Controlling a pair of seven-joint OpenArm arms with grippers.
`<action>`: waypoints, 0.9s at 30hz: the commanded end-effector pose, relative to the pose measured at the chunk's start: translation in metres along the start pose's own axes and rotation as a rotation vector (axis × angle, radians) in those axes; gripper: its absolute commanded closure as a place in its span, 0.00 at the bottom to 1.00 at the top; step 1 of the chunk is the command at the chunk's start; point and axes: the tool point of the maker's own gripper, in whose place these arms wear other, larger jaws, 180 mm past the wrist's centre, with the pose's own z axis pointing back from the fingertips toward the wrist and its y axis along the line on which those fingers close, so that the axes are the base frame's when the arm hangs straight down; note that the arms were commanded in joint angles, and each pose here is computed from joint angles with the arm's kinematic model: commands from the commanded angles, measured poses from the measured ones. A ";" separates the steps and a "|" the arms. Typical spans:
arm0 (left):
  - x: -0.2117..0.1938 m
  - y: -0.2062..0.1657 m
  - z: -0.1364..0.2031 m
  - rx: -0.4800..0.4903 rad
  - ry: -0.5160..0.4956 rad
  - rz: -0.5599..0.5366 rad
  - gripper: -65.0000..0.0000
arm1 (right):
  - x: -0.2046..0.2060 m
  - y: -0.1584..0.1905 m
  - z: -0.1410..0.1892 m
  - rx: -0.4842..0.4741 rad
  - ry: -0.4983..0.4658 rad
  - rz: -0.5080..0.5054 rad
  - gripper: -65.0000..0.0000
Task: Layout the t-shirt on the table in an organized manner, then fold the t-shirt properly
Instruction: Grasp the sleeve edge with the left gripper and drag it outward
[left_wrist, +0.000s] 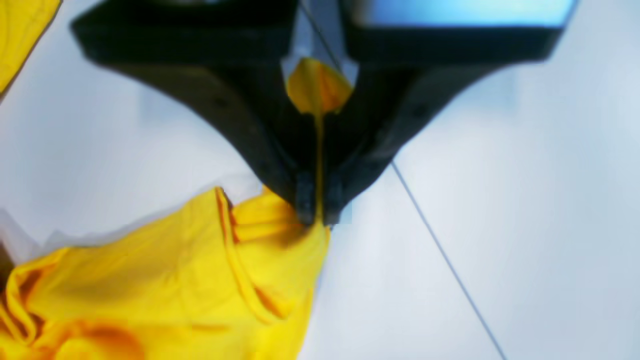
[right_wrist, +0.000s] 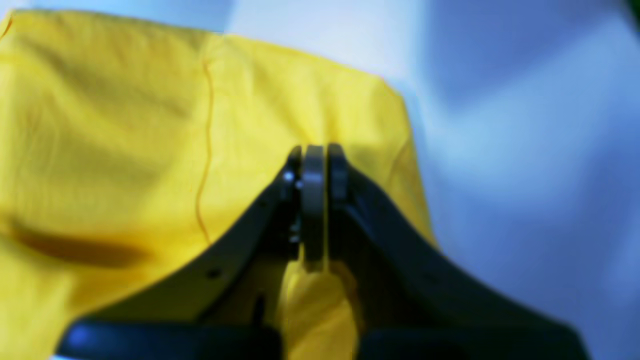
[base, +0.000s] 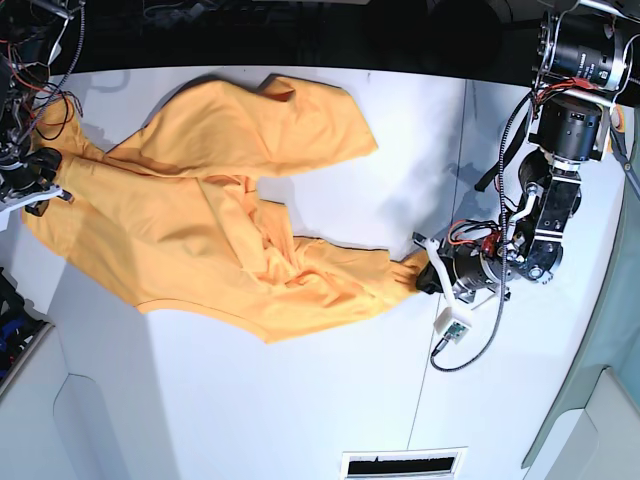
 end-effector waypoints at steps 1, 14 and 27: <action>0.028 0.013 0.008 0.023 -0.066 -0.022 1.00 | 0.023 -0.009 0.002 -0.014 -0.055 0.013 1.00; 0.153 0.053 0.042 0.122 -0.258 -0.121 1.00 | 0.026 -0.015 0.004 -0.024 -0.057 0.022 1.00; 0.197 0.045 0.035 0.029 -0.343 0.017 0.72 | 0.029 -0.009 0.004 0.010 -0.083 -0.058 0.97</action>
